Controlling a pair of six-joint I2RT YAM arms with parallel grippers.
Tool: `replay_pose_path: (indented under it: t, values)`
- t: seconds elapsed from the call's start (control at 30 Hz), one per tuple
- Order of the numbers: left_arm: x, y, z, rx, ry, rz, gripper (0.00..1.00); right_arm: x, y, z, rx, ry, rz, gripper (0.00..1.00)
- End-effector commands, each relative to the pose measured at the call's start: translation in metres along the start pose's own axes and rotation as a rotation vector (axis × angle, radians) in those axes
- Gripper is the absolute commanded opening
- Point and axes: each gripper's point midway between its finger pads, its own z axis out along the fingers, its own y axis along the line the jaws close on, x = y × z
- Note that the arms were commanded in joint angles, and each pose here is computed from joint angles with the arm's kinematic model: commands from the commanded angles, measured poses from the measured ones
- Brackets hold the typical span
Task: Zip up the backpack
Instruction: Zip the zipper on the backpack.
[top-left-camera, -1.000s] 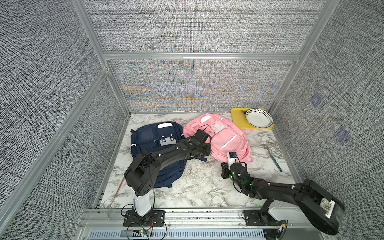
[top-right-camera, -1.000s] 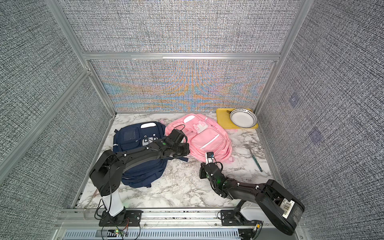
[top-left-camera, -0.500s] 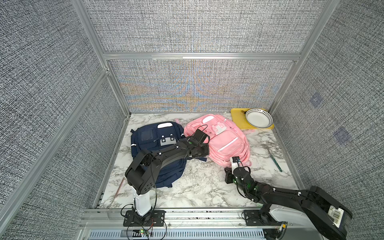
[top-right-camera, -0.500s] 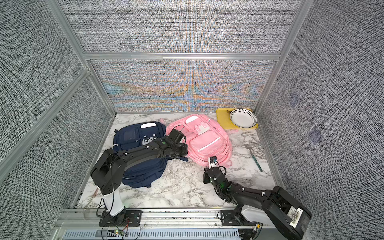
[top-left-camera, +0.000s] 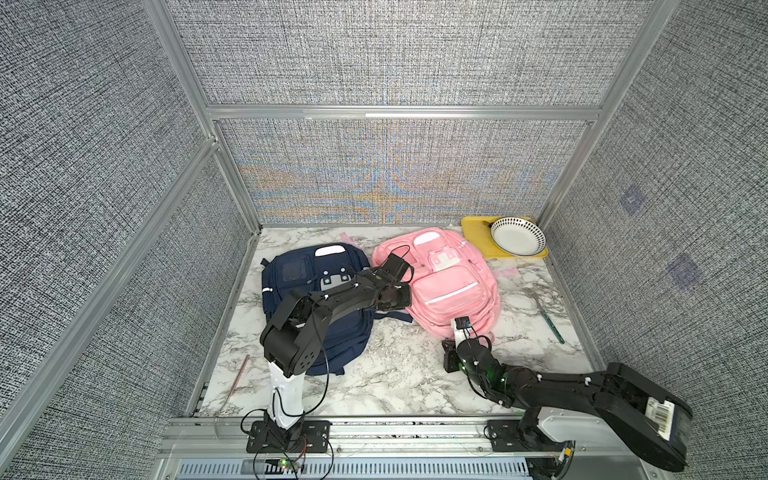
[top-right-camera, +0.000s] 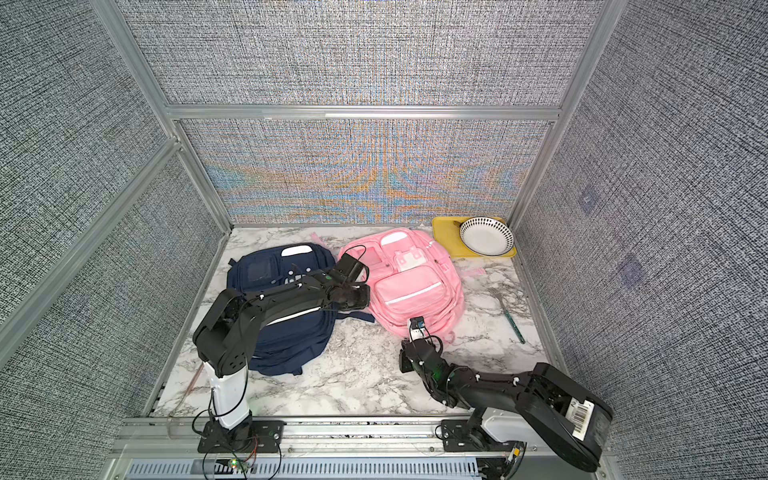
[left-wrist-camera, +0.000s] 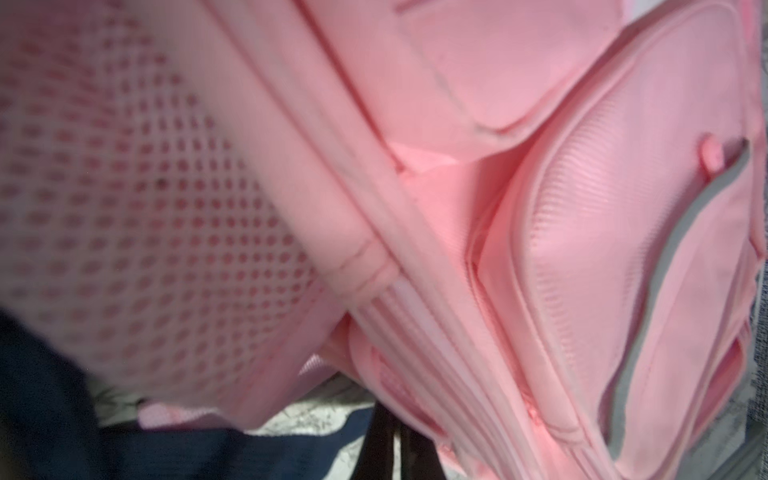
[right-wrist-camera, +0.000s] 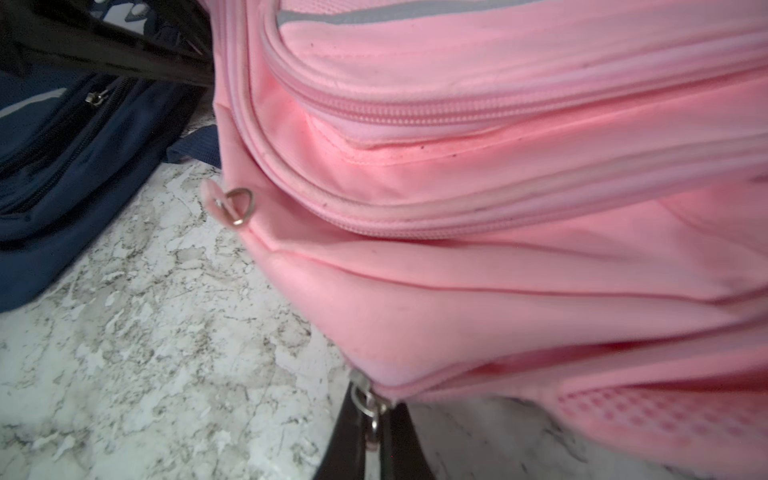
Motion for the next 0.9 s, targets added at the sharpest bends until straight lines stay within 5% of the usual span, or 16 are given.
replay_pose_path:
  t: [0.0, 0.23, 0.77, 0.87]
  values:
    - [-0.039, 0.022, -0.004, -0.096, -0.132, 0.021, 0.0, 0.005, 0.009, 0.005, 0.023, 0.041, -0.014, 0.0]
    - [-0.034, 0.017, -0.013, -0.062, -0.128, 0.009, 0.03, 0.006, 0.036, 0.022, 0.008, 0.091, -0.055, 0.0]
    - [0.007, 0.008, -0.073, 0.008, -0.164, 0.017, 0.53, 0.002, 0.032, 0.03, 0.07, 0.062, 0.012, 0.0]
    - [0.021, 0.007, -0.082, 0.021, -0.165, 0.015, 0.57, 0.001, 0.033, 0.031, 0.068, 0.061, 0.008, 0.0]
